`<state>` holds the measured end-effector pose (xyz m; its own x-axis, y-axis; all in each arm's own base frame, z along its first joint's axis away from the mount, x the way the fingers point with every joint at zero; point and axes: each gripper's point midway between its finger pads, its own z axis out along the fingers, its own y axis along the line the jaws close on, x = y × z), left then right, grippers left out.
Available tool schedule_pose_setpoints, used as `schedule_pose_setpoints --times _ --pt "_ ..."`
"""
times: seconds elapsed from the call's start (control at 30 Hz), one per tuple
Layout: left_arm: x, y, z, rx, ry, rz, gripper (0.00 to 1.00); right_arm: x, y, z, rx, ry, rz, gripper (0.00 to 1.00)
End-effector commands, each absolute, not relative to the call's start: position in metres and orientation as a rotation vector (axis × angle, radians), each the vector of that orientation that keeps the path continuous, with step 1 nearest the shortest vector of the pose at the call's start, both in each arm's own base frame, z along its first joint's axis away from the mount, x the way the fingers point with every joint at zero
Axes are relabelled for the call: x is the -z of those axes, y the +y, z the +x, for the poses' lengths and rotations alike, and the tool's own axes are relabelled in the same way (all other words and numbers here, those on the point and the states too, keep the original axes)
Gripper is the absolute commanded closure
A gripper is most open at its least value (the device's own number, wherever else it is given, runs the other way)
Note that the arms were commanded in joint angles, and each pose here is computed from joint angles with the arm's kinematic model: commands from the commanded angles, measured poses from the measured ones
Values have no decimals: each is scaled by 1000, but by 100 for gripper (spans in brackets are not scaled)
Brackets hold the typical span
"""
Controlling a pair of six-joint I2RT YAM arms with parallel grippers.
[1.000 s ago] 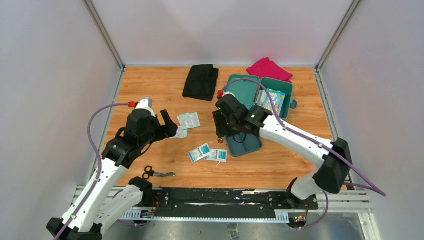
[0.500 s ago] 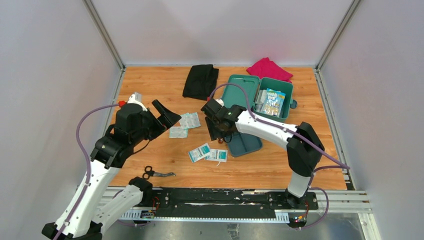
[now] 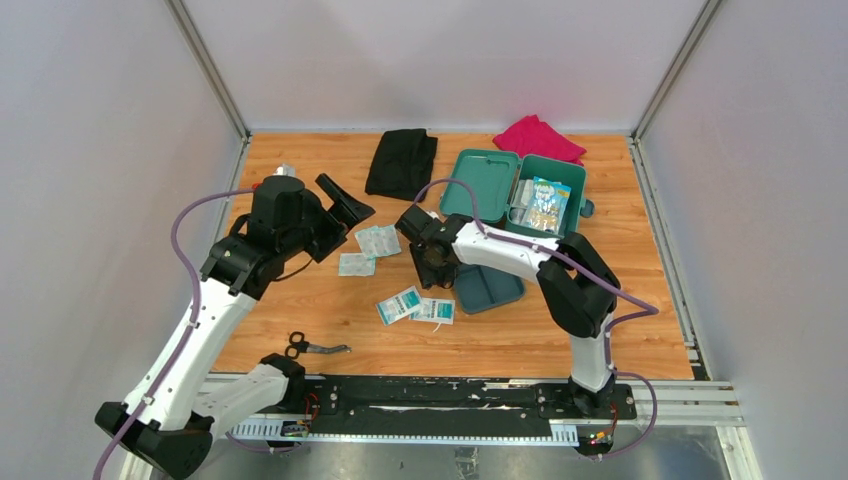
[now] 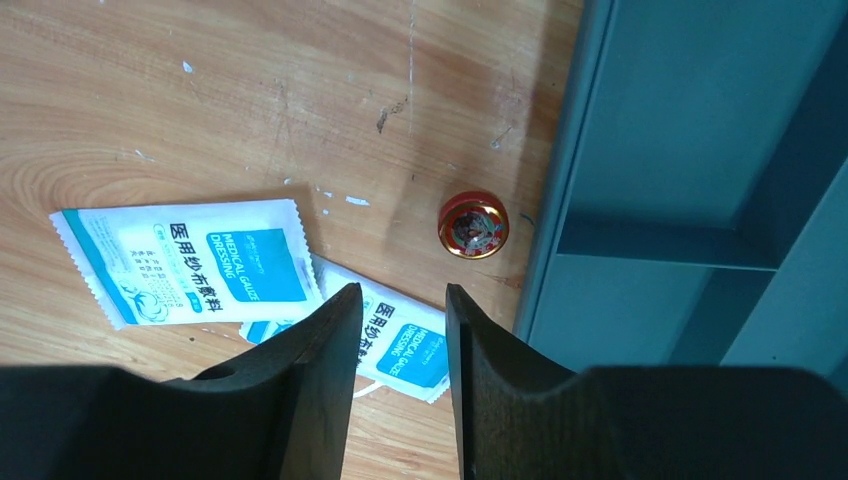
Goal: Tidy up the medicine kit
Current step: Pick up the medical item at the center of the board.
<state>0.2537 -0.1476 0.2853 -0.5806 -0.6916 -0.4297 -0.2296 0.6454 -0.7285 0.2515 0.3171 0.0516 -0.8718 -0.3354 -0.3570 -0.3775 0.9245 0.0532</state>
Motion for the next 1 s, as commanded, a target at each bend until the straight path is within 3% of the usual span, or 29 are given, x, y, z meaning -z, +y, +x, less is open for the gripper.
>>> schedule_pose_setpoints --times 0.0,0.97 --pt "-298 -161 262 918 2095 -711 0 -50 313 258 -190 2755 -499 60" --pt "-308 -162 263 985 2019 -724 0 -37 280 272 -87 2794 -397 60"
